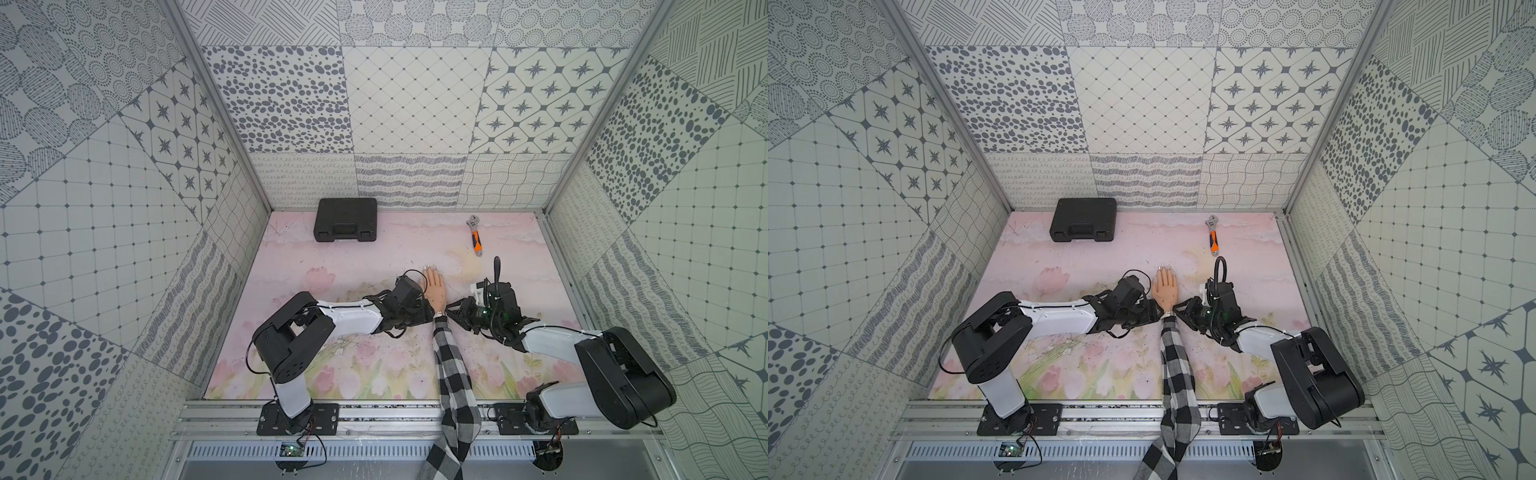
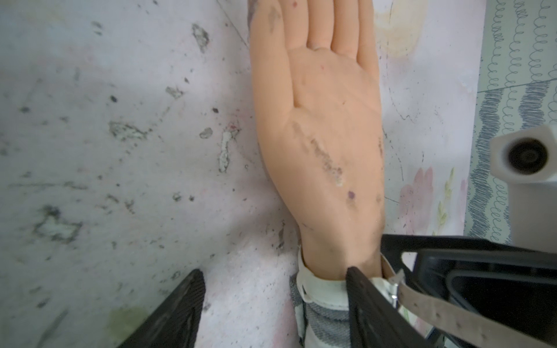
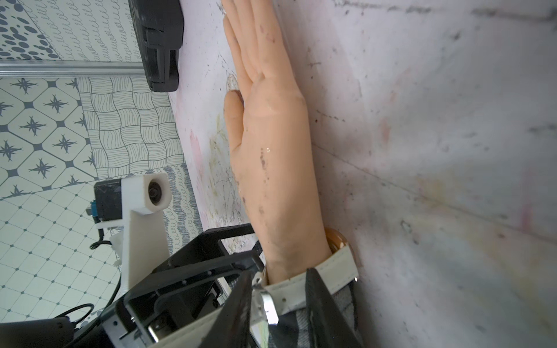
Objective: Take off the watch
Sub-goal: Untie the watch from the hand, then take off the watch from the hand.
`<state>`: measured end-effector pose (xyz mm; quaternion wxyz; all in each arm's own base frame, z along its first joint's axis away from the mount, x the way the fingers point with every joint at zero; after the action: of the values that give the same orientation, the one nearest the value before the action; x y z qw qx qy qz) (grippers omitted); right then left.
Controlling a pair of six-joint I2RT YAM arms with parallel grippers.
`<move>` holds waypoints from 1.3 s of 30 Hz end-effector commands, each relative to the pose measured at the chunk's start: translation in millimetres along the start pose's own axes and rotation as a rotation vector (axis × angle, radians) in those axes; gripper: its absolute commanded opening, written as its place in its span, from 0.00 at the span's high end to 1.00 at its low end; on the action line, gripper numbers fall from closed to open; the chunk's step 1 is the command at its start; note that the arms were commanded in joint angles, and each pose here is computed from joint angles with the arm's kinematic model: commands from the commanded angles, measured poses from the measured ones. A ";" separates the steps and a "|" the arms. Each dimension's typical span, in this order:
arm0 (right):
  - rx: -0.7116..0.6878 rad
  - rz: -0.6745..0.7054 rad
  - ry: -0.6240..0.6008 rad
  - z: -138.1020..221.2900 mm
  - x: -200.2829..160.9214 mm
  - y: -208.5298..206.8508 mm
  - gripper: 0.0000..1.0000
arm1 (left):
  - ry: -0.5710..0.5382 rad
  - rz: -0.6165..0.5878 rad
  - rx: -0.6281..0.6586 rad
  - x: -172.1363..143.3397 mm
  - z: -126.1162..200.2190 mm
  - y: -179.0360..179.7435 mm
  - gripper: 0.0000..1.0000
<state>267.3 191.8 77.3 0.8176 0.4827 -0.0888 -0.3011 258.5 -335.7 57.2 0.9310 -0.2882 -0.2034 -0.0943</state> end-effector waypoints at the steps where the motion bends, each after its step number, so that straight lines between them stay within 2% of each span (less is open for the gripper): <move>1: 0.065 0.028 0.024 -2.4 -2.0 14.5 0.69 | 0.031 -0.022 0.004 -6.1 -5.4 -1.1 0.25; 22: 0.080 0.043 0.065 -4.1 -12.0 20.6 0.85 | 0.040 -0.025 0.005 -9.4 -8.4 -2.0 0.25; 28: 0.058 0.046 0.063 -3.7 -13.0 15.7 1.00 | 0.031 -0.028 0.003 -5.8 -5.8 -3.9 0.25; 39: 0.122 0.097 0.061 13.5 -16.8 57.2 1.00 | 0.002 -0.033 0.078 13.4 20.6 10.2 0.22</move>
<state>265.2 202.8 101.9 0.8143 0.5046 -0.0864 -0.2736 264.2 -334.7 69.9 0.9308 -0.2836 -0.2096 -0.0964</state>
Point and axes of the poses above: each gripper's point midway between its finger pads, its own z axis back along the fingers, its own y axis along the line the jaws close on, x = y × z, the point moved 2 cm from there along z, back along the fingers, and after that the axes turned 14 degrees about -z, right-handed, at the moved point
